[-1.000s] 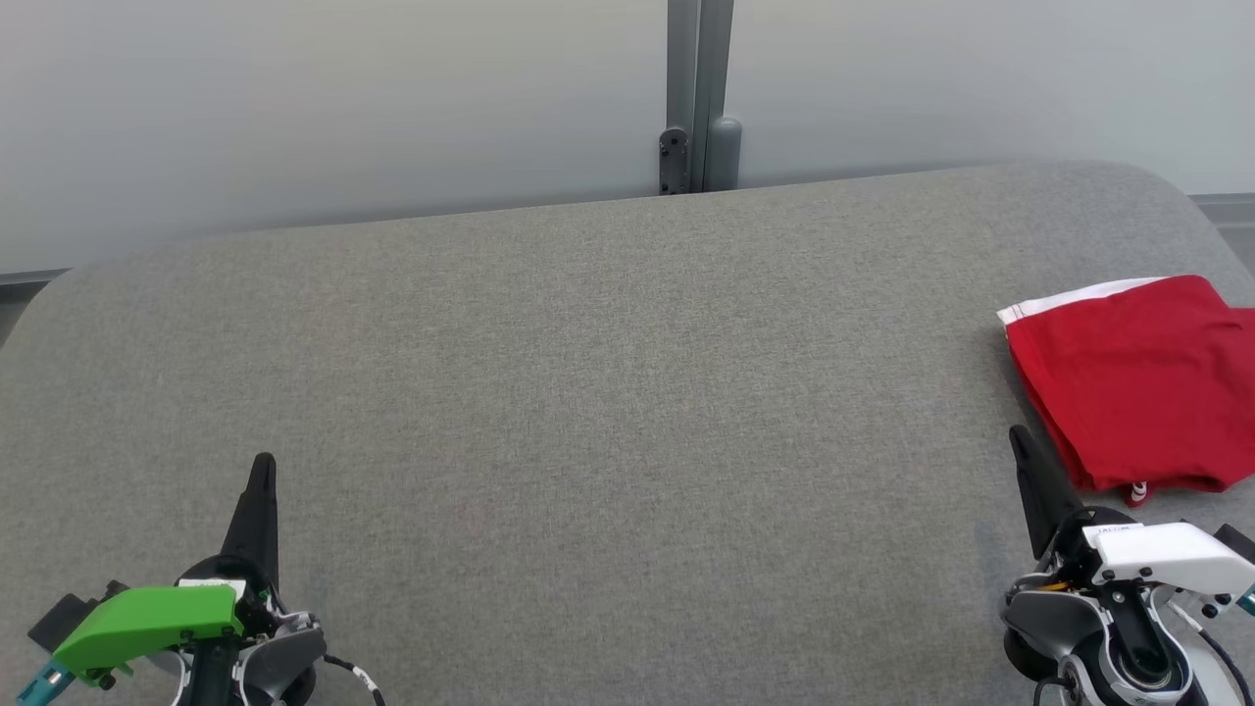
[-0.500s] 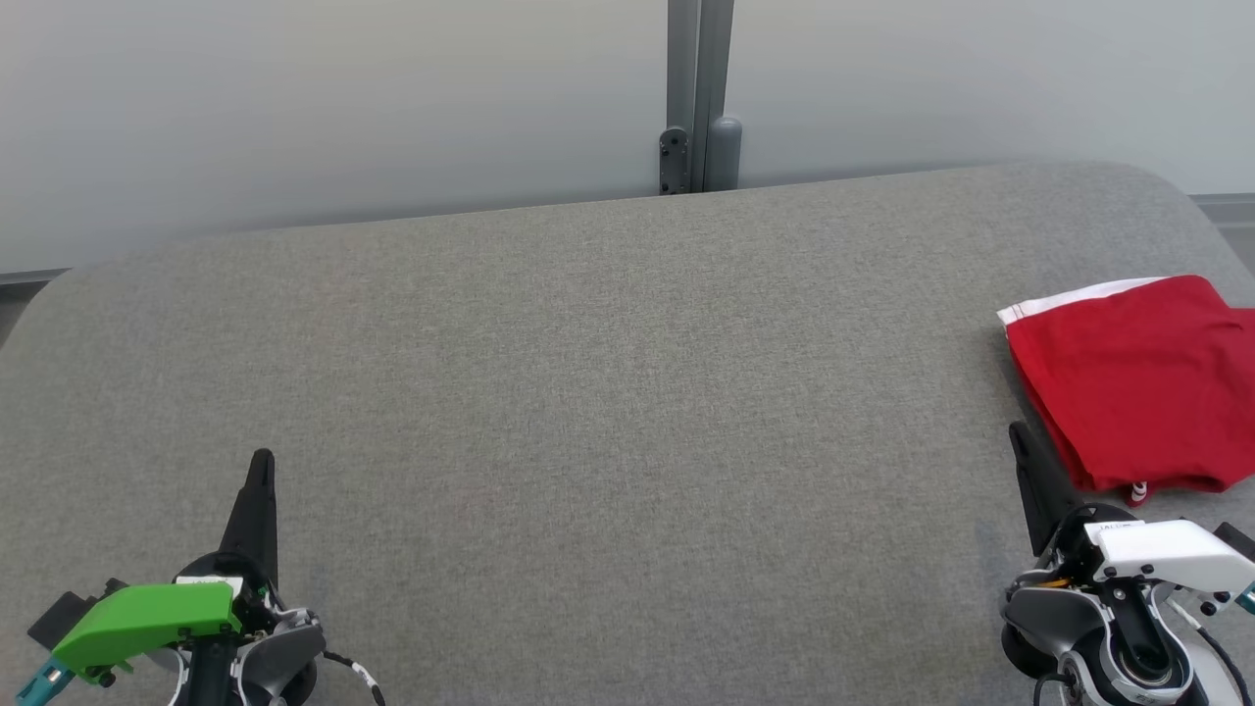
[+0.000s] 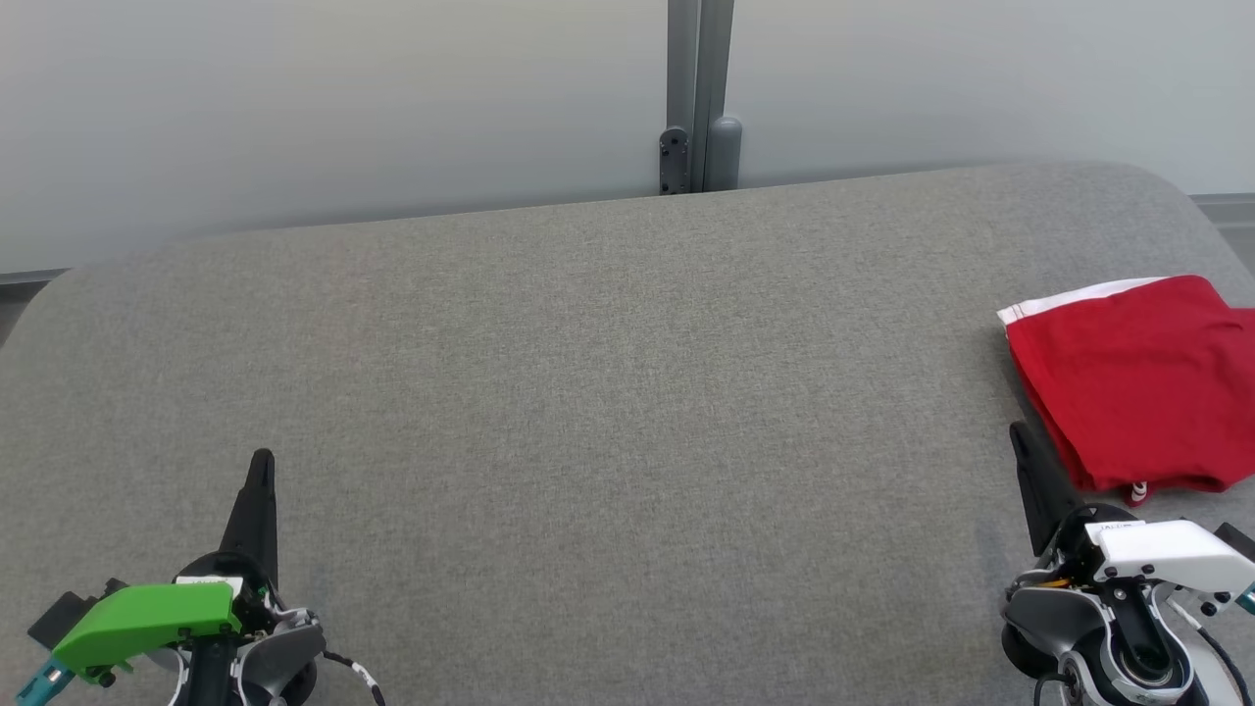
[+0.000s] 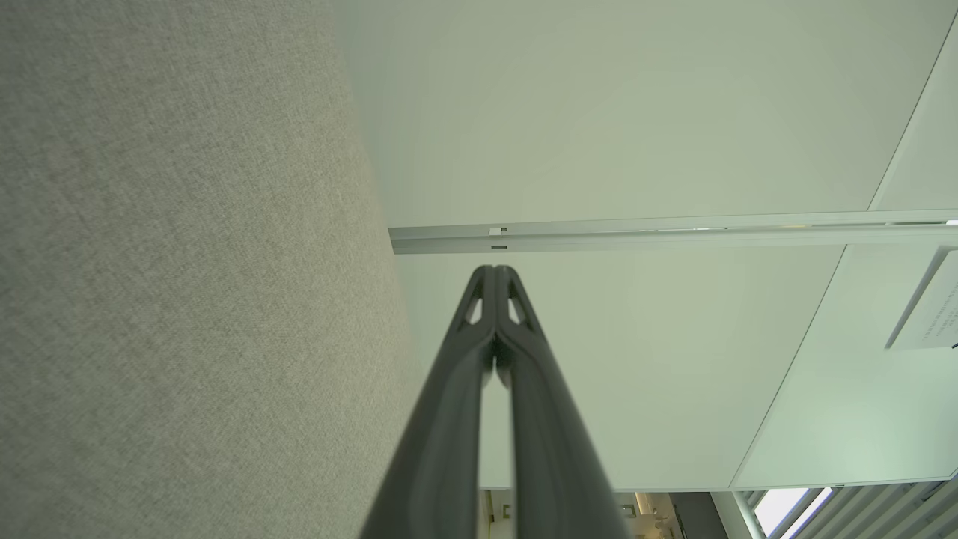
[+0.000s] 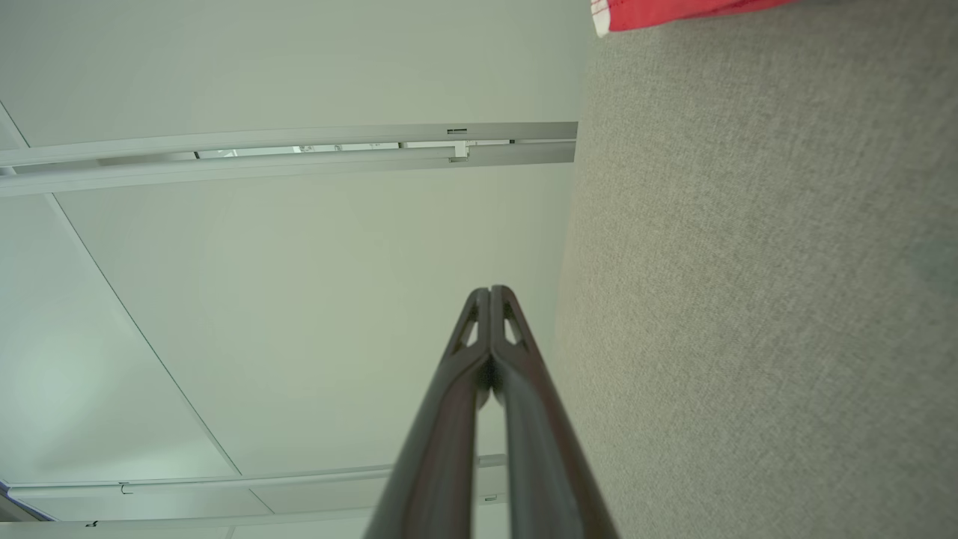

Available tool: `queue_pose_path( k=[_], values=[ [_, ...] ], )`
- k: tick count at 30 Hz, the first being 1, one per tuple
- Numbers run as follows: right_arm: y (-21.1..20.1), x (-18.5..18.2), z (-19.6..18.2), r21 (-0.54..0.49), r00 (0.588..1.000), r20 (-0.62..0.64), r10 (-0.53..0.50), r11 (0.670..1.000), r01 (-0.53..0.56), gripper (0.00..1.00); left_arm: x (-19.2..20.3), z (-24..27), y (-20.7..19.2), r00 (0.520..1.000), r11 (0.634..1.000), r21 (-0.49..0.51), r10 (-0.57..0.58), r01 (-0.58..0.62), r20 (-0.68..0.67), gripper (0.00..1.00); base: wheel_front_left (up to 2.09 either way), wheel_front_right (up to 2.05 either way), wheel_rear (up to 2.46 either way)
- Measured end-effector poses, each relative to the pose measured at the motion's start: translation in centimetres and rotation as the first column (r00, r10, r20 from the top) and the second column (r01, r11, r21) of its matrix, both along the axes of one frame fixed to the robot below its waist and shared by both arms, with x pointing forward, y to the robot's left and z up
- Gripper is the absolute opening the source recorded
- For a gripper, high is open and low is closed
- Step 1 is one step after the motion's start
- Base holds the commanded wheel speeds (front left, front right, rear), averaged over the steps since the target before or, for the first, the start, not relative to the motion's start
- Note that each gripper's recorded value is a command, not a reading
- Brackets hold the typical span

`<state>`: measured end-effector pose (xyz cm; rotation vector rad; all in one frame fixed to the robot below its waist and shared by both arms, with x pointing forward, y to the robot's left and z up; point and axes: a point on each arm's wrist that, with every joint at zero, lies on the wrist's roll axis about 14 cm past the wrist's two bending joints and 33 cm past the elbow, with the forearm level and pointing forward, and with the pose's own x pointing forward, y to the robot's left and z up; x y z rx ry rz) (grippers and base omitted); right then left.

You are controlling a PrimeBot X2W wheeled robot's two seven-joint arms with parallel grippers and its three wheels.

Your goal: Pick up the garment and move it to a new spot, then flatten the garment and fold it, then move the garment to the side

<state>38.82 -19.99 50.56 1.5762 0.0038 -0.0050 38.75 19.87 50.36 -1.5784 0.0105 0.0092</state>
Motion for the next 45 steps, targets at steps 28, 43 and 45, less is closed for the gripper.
queue_pose_path(
  k=[28, 43, 45],
  values=[
    [0.01, 0.00, -0.01, 0.001, 1.000, 0.000, 0.000, 1.000, 0.000, 0.00, 0.00, 0.00, 0.01, 1.000, 1.000, 0.000, 0.000, 0.000, 0.000, 0.00, 0.00, 0.00, 0.00],
    [0.00, 0.00, -0.01, 0.000, 1.000, 0.000, -0.001, 1.000, 0.001, 0.00, 0.00, 0.01, 0.01, 1.000, 1.000, 0.000, 0.000, 0.000, 0.000, 0.00, 0.00, 0.00, 0.00],
    [0.00, 0.00, -0.01, 0.000, 1.000, 0.000, 0.000, 1.000, 0.000, 0.00, 0.00, 0.01, 0.01, 1.000, 1.000, 0.000, 0.000, 0.000, 0.000, 0.00, 0.00, 0.00, 0.00]
  ],
)
